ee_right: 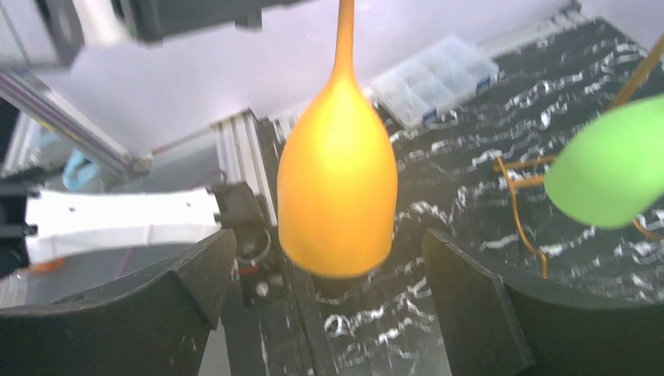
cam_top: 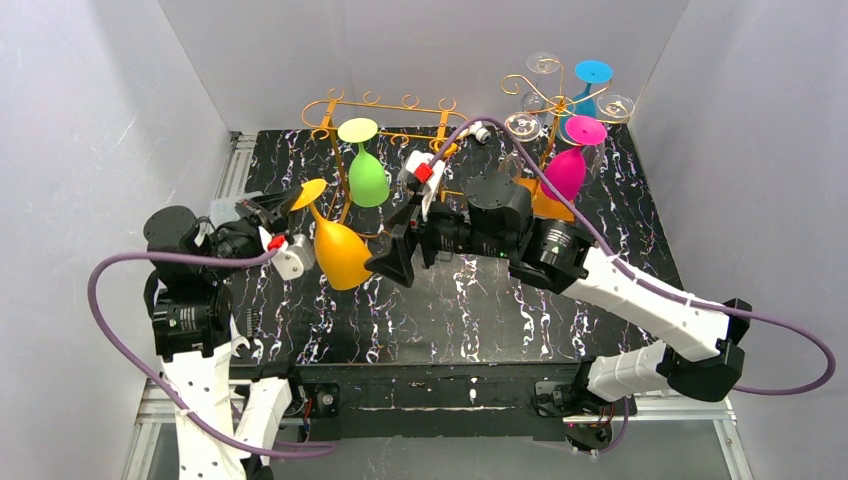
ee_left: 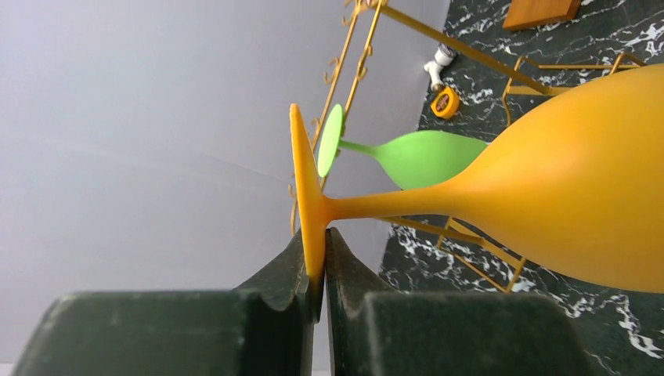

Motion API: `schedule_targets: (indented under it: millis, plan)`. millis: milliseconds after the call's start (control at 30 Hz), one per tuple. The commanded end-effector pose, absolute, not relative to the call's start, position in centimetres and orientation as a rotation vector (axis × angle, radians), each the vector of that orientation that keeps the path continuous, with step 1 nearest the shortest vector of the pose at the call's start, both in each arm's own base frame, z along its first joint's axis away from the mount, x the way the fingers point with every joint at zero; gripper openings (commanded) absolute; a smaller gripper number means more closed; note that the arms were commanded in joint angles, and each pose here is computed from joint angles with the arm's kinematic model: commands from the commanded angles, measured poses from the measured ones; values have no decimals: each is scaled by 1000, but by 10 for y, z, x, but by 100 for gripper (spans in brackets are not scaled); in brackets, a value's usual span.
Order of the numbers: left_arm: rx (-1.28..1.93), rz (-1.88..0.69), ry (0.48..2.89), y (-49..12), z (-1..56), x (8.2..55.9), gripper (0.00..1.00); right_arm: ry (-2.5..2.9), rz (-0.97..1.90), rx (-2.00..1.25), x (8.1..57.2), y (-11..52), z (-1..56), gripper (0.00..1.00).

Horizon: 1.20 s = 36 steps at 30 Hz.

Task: Place the wine glass upside down on the wine glass rack
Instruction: Turn the wine glass upside down at the wine rack.

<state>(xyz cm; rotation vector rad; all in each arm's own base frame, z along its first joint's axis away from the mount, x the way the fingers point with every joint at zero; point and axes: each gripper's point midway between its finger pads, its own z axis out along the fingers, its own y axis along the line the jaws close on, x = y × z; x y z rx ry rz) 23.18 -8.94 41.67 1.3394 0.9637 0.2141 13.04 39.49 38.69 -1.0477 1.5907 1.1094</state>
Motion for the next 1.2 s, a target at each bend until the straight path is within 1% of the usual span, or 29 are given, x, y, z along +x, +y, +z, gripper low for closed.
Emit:
schedule_targets:
  millis: [0,100,300,467,667,900,933,967,1000,1033,1067,1100,1167]
  plan:
    - [1385,231,784,-106,437,209,0,1408,1273,-937,132,424,440,98]
    - [1391,236,749,-109,443,203,0,1410,1346,-948,128,440,432,98]
    - [1385,228,752,-109,443,201,0,1349,1503,-987,113,461,426,99]
    - [1388,227,740,-111,444,198,0,1412,1495,-1045,112,471,401,98]
    - [1379,193,743,-114,446,193,0,1475,1446,-1028,119,469,372,98]
    - [1378,186,752,-113,446,197,0,1472,1404,-1000,125,464,368,72]
    - [1377,178,757,-113,444,197,0,1467,1392,-987,127,462,369,70]
    - [1375,171,761,-113,443,197,4,1458,1379,-971,129,459,370,68]
    - [1368,155,777,-113,441,198,21,1448,1364,-951,132,456,373,67]
    - [1355,135,802,-113,439,199,74,1449,1341,-936,135,453,372,67]
    - [1341,120,827,-112,438,201,92,1448,1314,-921,139,450,372,66]
    - [1324,106,859,-110,436,204,98,1449,1286,-907,143,445,371,66]
    - [1271,74,947,-105,432,212,98,1453,1236,-865,153,433,370,66]
